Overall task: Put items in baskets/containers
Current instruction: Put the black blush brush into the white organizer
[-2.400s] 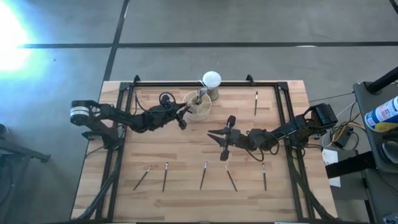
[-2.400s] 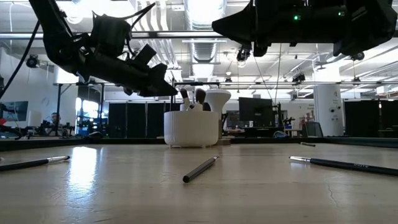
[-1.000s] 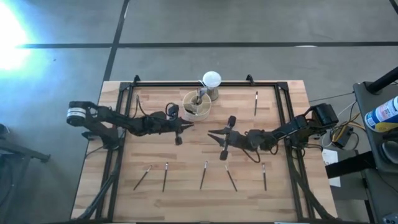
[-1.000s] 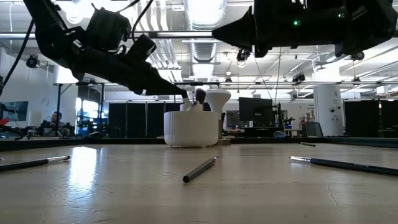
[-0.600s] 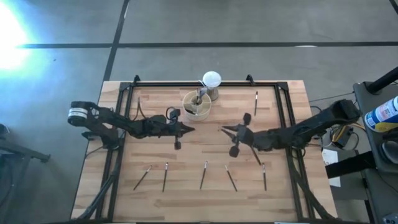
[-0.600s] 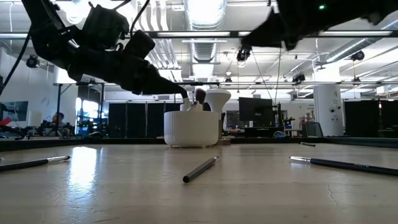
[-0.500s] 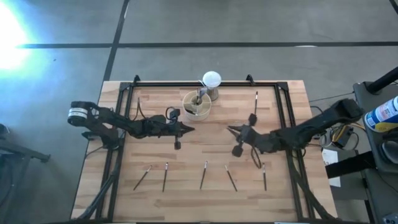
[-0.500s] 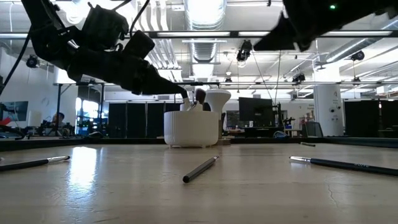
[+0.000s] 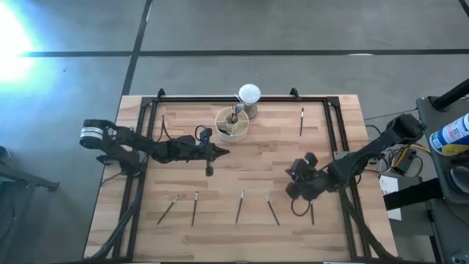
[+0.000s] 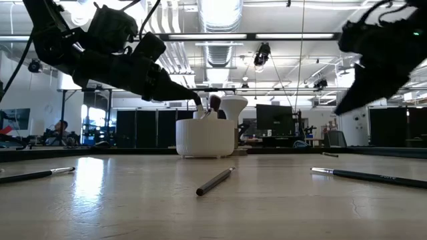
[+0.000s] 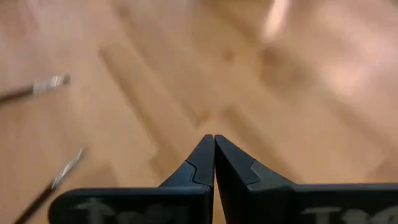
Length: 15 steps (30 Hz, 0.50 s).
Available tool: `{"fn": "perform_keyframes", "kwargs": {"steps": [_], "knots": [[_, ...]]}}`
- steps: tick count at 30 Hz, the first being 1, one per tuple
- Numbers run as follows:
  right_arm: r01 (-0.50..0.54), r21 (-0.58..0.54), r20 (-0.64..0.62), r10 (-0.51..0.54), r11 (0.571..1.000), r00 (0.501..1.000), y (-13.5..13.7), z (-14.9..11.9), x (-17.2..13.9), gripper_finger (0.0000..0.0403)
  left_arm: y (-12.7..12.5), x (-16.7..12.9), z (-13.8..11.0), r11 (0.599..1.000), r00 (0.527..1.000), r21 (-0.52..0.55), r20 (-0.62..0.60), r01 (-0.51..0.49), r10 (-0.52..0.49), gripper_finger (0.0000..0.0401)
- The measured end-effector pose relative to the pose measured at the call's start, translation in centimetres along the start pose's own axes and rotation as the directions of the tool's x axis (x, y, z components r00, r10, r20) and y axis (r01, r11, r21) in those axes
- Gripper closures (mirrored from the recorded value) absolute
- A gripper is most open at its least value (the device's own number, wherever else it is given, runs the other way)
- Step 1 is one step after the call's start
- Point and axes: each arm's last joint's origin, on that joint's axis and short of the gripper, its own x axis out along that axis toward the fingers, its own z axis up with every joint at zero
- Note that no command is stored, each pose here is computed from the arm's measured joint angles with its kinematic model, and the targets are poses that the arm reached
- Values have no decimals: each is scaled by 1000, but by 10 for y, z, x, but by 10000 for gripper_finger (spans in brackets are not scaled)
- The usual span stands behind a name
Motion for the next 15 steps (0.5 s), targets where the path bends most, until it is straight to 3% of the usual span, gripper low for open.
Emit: {"fn": "perform_keyframes", "kwargs": {"steps": [4,15], "knots": [[-3,18,-122,5,1000,992,5,-19,-1,395,0,0,0,1000,1000,-5,-1,-1,1,401],[220,38,-323,-196,975,926,29,-56,-27,394,0,0,0,1000,1000,-25,-2,-1,1,401]]}}
